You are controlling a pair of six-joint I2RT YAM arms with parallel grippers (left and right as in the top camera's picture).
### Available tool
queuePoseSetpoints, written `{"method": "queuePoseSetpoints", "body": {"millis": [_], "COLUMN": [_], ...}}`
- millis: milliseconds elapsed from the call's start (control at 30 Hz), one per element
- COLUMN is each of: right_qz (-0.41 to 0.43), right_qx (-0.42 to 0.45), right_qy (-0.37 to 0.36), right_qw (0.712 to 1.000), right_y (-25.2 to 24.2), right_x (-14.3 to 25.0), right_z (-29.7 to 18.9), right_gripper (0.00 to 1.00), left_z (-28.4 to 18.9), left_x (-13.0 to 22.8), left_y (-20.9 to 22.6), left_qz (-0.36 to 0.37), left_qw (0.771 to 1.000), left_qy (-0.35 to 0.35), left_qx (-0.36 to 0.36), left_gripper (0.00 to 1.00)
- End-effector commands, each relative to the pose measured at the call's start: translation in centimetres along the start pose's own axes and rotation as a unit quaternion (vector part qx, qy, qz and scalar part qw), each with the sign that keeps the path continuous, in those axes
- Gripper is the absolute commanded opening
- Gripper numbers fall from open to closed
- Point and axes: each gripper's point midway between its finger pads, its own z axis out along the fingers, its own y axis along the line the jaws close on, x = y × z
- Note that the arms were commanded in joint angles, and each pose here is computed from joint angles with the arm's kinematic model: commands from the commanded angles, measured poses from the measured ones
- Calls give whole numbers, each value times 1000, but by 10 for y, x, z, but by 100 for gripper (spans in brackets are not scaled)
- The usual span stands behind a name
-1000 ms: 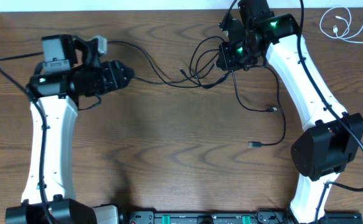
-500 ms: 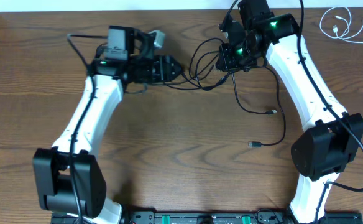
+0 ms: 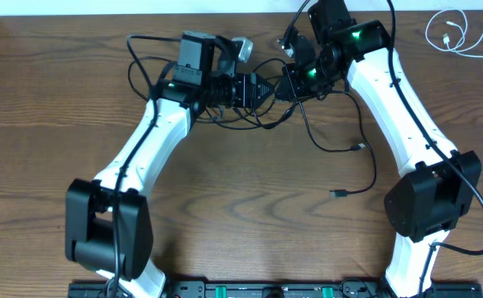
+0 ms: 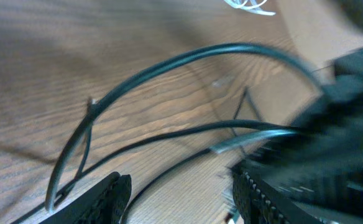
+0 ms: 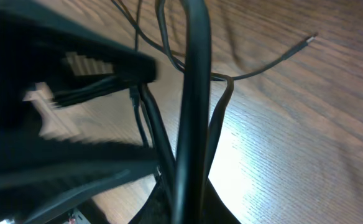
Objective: Untangle cables
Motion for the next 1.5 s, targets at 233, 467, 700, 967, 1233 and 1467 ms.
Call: {"method": "queuePoseSetpoints", "body": {"millis": [233,467,700,967,1233,1467], "right_qz": [-18,41,66,13,-101,-158], "right_qx": [-20,93,173,95,-79,-156], "right_qy": [2,-11,-25,-34,-91,-140], "right_qw": [1000,995,982,995,988,965], "right_y": [11,-38,-71,-43,14,36], "right_x": [2,-1,-4,-15,-41,-59], "right_z": [-3,-12,-22,-13,-24,-41], "right_gripper": [3,8,19,16,39,56], "left_z": [10,-20,-113,-189,-186,-156], "left_x": [8,9,-15,-40,-32,-1], "left_y": [19,66,45,-43,-69,-88], "left_qz": [-4,-40,-45,10,24,68], "left_qw": [999,987,975,971,982,995], "left_qy": [12,4,-66,-186,-167,-71], "left_qx": [-29,-158,-208,-152,-88,24], "left_gripper": [27,7,7,7,7,7]}}
